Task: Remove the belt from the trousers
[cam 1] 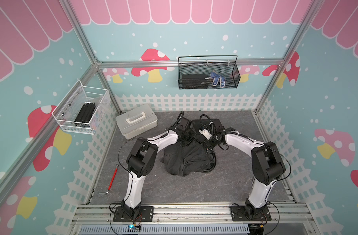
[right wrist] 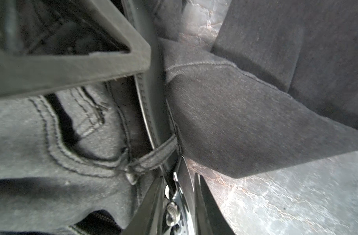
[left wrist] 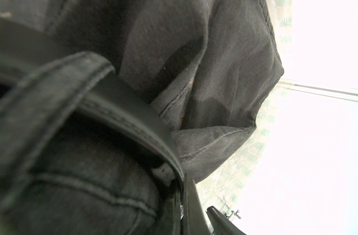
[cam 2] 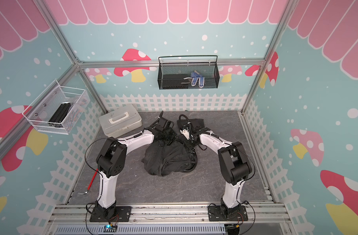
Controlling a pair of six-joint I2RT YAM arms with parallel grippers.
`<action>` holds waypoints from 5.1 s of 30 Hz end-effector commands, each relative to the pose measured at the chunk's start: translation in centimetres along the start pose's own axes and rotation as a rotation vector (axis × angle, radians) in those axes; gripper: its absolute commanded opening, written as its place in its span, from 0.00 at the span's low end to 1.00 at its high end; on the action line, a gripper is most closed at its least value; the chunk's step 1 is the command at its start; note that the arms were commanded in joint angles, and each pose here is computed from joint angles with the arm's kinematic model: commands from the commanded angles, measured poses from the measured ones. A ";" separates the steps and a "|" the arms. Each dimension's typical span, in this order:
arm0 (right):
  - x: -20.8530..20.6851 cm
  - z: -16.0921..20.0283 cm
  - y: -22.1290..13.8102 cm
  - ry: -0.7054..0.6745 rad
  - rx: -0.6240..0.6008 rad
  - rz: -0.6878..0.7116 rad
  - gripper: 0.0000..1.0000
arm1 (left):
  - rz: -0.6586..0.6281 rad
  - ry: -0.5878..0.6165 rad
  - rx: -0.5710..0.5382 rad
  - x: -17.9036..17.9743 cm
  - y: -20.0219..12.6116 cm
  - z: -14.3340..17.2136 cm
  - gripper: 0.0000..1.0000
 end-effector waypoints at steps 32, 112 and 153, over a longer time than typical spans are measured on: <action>-0.9 2.1 0.9 0.066 0.162 0.104 0.00 | 0.185 0.020 -0.096 -3.2 -6.5 -6.0 0.00; -2.7 2.4 0.2 0.256 0.099 0.042 0.00 | 0.121 0.009 0.021 -4.9 0.6 2.3 0.28; -2.9 1.8 0.8 0.244 0.085 0.048 0.00 | 0.046 -0.082 0.086 -4.2 2.3 1.2 0.29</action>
Point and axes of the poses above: each gripper's point midway between its finger pads, its own y axis out along the fingers, its own x axis along the line the jaws close on, z = x × y, the point moved 9 cm from there along -y, back along the fingers, and after that the axes turned 6 degrees about y, right-handed, at the moved point
